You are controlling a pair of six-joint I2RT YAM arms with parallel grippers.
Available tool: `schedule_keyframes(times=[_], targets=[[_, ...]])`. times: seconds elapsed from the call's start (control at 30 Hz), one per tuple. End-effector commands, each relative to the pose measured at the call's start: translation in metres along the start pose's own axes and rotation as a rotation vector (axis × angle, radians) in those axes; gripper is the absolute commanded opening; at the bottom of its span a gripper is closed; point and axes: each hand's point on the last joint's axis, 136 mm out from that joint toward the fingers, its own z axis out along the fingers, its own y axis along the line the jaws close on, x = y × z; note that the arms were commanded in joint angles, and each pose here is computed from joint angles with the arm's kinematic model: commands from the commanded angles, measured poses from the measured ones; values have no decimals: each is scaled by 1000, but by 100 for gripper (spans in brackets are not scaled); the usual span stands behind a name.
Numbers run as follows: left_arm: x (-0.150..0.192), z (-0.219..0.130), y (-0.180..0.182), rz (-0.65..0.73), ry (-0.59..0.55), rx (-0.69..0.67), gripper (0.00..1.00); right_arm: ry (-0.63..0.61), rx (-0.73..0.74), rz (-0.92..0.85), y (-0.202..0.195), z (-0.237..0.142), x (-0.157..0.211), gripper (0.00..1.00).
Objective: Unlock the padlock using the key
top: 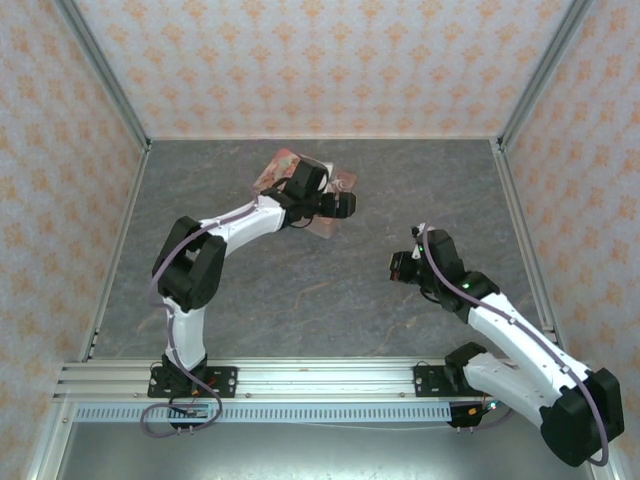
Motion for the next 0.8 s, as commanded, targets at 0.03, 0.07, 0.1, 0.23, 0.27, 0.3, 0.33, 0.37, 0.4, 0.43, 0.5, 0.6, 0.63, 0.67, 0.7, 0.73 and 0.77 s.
schedule_keyframes(times=[0.03,0.07,0.1,0.23,0.27,0.3,0.33,0.37,0.4,0.43,0.5,0.6,0.63,0.67,0.7,0.73,0.77], targets=[[36,-15,-12,-33,55,13,91,26,14,64,-15,-5,7,0],[39,-18,-16,-29,53,18,91,17,23,75,-19,-7,5,0],[45,-22,-20,-27,53,26,91,10,36,82,-23,-10,3,0],[64,-31,-38,-24,64,58,92,-21,68,92,-34,-21,-3,0],[69,-32,-44,-20,68,69,91,-27,76,86,-35,-25,-4,0],[76,-31,-52,-17,79,82,91,-33,85,80,-36,-28,-5,0],[82,-29,-58,-13,91,93,91,-36,95,73,-37,-30,-5,0],[86,-27,-65,-13,100,109,91,-40,105,69,-38,-33,-6,0],[91,-23,-73,-9,113,128,91,-43,110,66,-39,-36,-7,0],[94,-19,-78,-5,121,140,91,-45,111,62,-38,-39,-8,0],[95,-9,-86,-36,131,155,91,-52,101,56,-35,-43,-10,0],[87,2,-95,-42,126,173,91,-59,85,51,-32,-46,-10,0],[86,8,-95,-42,128,171,91,-59,82,51,-32,-46,-10,0],[84,12,-98,-40,126,175,91,-56,79,50,-32,-46,-8,0],[80,15,-102,-37,122,182,92,-52,77,51,-32,-45,-7,0],[76,17,-104,-34,118,188,92,-48,74,52,-32,-44,-6,0],[72,18,-109,-30,114,198,91,-42,69,54,-32,-42,-4,0]])
